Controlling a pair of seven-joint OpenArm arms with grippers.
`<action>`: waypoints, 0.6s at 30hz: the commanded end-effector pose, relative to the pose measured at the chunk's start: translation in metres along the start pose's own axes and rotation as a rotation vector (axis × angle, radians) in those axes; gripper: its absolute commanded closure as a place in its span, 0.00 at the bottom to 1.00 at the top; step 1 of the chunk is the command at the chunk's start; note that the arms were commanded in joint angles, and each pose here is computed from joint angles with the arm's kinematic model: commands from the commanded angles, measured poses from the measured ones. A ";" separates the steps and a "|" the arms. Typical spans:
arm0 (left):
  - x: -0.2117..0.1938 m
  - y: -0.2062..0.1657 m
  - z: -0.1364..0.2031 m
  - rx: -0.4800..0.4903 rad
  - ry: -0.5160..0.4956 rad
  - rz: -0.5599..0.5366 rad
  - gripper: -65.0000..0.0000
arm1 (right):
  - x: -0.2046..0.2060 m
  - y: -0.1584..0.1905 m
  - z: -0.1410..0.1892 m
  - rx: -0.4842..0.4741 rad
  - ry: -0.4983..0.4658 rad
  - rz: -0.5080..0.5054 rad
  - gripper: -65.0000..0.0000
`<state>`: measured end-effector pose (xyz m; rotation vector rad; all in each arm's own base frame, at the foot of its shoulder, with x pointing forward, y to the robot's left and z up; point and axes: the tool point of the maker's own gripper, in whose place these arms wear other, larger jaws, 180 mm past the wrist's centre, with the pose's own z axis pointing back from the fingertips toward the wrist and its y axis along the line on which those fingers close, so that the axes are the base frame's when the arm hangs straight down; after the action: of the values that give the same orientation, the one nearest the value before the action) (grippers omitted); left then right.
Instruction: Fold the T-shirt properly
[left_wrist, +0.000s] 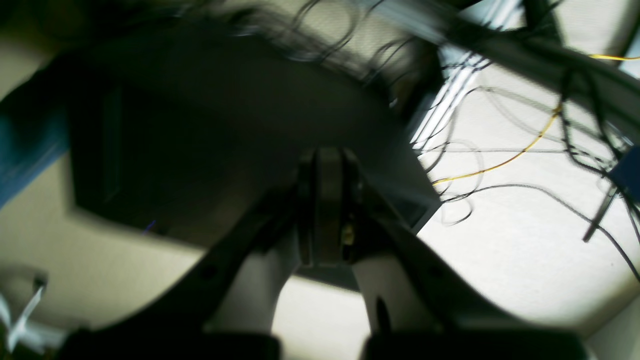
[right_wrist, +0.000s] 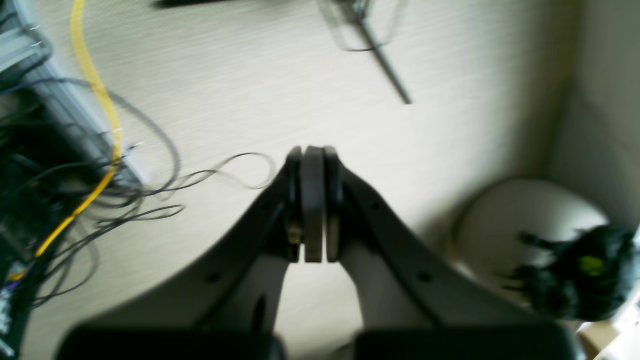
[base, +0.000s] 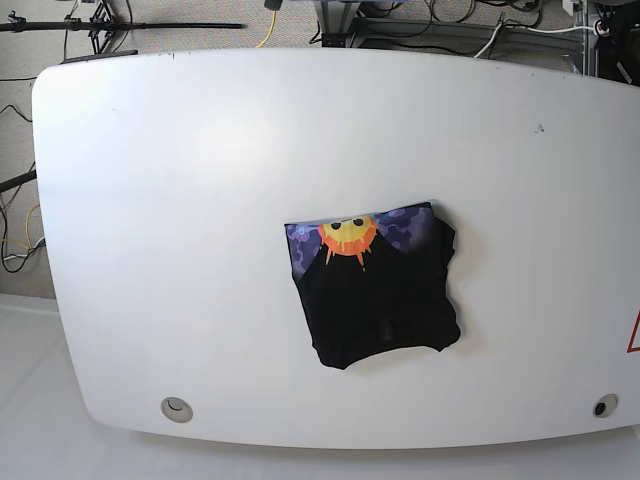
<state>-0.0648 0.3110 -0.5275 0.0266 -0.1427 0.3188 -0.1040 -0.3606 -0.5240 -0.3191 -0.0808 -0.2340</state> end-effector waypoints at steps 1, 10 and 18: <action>-0.008 -0.013 -0.015 -0.036 0.012 -0.024 1.00 | -0.006 0.013 -0.014 0.040 0.009 -0.026 1.00; -0.024 -0.053 -0.057 -0.127 0.089 -0.098 1.00 | -0.016 0.058 -0.037 0.142 0.020 -0.071 1.00; -0.038 -0.092 -0.079 -0.219 0.179 -0.215 1.00 | -0.034 0.088 -0.043 0.218 0.078 -0.063 1.00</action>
<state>-0.0554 0.2239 -0.6091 -0.1768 -0.0218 0.1167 -0.1054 -0.2839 -0.5961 -0.0906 -0.0539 -0.2975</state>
